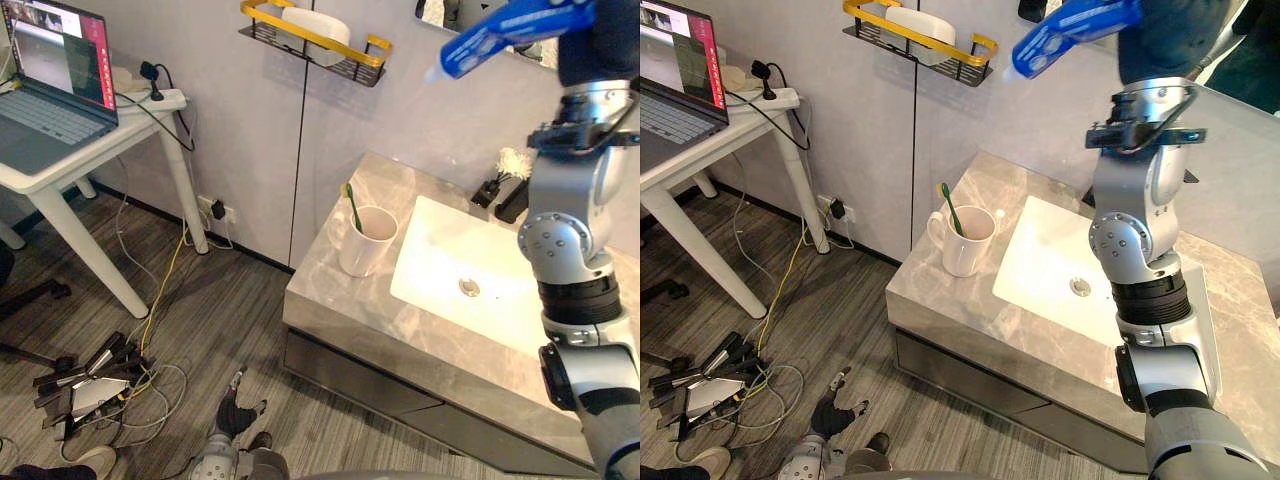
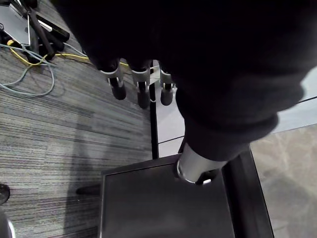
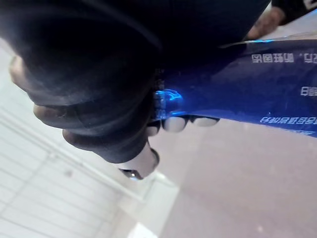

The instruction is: Organize washtable

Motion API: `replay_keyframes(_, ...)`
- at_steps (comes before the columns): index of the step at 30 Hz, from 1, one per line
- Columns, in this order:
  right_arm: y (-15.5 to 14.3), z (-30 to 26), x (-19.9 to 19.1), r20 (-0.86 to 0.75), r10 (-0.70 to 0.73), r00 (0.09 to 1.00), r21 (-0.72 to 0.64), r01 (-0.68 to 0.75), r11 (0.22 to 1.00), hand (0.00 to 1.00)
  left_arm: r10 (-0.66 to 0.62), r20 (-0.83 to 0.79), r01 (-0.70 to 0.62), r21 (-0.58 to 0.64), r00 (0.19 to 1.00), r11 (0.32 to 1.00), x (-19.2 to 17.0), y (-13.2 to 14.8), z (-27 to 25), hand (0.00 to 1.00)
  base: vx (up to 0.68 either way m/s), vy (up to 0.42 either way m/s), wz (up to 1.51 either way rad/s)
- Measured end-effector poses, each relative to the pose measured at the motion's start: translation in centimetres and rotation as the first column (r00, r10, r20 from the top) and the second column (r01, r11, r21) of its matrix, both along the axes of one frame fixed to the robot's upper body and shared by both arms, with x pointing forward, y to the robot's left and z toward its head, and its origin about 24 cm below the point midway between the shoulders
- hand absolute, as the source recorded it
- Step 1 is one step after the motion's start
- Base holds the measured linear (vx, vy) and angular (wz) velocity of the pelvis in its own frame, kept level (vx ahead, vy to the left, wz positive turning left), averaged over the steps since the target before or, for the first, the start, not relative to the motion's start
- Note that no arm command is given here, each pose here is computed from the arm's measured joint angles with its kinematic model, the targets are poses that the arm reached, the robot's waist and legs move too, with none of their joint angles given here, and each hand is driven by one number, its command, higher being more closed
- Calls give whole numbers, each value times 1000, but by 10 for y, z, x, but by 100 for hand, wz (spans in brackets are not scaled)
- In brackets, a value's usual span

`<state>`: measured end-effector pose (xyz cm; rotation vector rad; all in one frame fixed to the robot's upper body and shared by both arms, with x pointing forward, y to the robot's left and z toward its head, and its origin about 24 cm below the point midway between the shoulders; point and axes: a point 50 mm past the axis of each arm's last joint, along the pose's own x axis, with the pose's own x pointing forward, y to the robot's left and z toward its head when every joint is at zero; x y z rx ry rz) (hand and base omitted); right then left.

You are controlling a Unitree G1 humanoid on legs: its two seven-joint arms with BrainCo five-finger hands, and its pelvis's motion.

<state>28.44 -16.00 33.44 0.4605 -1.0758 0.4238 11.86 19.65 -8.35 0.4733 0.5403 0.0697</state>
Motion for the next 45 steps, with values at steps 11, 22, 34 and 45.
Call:
replay_keyframes(11, 22, -32, -20, -39, 129, 991, -182, -134, 974, 100, 134, -173, -130, 39, 976, 991, -22, 37, -25, 0, 15, 1, 3)
replay_keyframes(22, 6, -61, -42, -87, 105, 991, -281, -125, 951, 100, 275, -311, -283, 20, 910, 959, -52, 53, -45, 0, 9, 2, -2)
replay_keyframes(34, 6, -69, -46, -117, 107, 987, -284, -137, 949, 100, 329, -311, -349, -7, 892, 937, -52, 55, -47, 0, 2, 0, 0)
replay_keyframes(45, 8, -93, -25, -270, 66, 961, -292, -147, 945, 100, 339, -299, -366, -36, 892, 930, -43, 54, -47, 0, 16, 2, 5)
